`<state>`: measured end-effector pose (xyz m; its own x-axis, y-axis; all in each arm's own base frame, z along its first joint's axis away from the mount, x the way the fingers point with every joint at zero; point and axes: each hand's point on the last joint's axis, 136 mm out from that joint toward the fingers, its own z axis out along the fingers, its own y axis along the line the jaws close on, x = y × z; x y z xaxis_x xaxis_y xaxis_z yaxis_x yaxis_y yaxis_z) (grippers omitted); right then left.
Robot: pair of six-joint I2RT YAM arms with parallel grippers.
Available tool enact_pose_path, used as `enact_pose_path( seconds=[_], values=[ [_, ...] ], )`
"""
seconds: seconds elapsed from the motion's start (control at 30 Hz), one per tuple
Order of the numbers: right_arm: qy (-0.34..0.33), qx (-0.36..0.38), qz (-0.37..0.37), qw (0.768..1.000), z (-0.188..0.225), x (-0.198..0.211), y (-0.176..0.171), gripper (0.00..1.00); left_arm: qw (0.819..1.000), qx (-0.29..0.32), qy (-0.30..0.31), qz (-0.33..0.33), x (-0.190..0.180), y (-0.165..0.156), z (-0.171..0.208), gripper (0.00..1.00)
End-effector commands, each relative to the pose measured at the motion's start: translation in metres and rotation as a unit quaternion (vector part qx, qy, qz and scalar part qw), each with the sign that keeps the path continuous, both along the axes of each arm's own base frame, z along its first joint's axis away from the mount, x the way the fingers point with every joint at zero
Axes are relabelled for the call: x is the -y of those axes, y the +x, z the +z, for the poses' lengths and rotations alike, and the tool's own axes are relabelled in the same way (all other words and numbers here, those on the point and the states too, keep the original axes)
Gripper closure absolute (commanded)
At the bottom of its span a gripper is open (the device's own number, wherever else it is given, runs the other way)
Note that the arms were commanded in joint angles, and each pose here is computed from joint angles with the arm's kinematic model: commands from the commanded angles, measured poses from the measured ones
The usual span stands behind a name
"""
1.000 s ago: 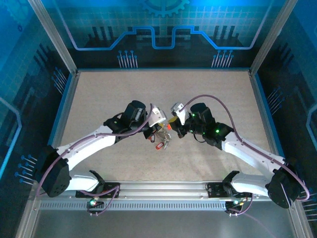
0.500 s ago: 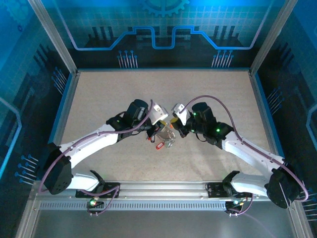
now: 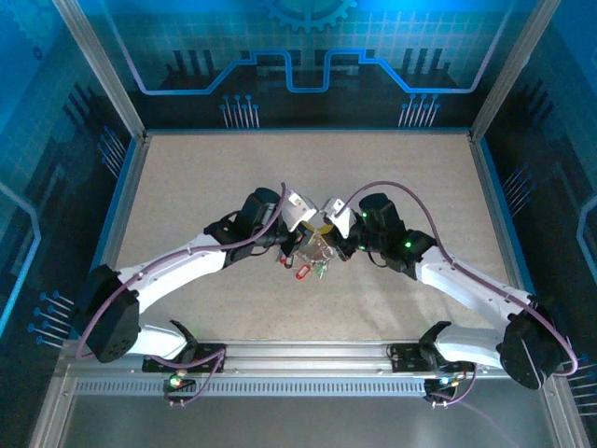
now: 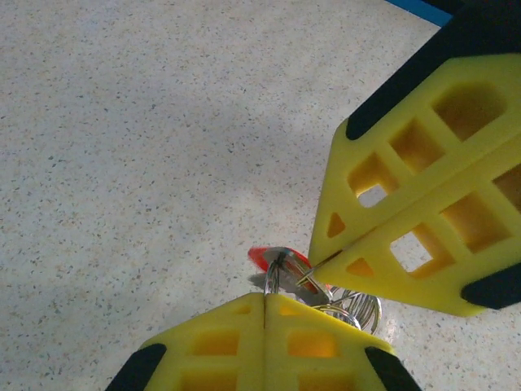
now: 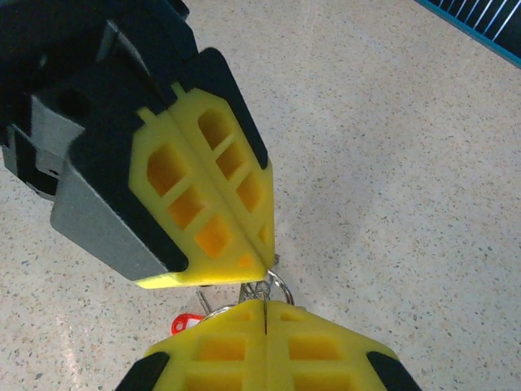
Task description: Put the keys on the keyring
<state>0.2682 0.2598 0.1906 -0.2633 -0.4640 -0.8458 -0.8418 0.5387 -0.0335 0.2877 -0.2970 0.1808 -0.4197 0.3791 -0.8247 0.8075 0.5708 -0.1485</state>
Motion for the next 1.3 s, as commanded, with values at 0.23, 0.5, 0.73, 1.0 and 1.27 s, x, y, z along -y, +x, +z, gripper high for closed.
enact_pose_path(
  seconds=[0.23,0.5,0.73,1.0,1.27],
  values=[
    [-0.001,0.009,-0.028,1.0,0.001,0.005,0.01,1.0,0.999,0.009,-0.032,0.0,0.006,-0.002,0.005,1.0],
    [0.005,0.008,-0.024,1.0,0.001,-0.001,0.01,1.0,0.999,0.007,-0.044,-0.002,0.008,-0.003,0.006,1.0],
    [0.013,0.0,-0.012,1.0,0.0,-0.005,0.007,1.0,0.999,0.002,-0.05,0.0,0.009,-0.003,0.006,1.0],
    [0.013,-0.003,-0.005,1.0,-0.002,-0.006,0.003,1.0,0.999,0.006,-0.051,0.006,0.008,-0.001,0.008,1.0],
    [-0.006,0.005,-0.034,0.999,-0.006,0.0,0.009,1.0,0.998,0.007,-0.059,0.005,0.009,-0.003,0.011,1.0]
  ],
)
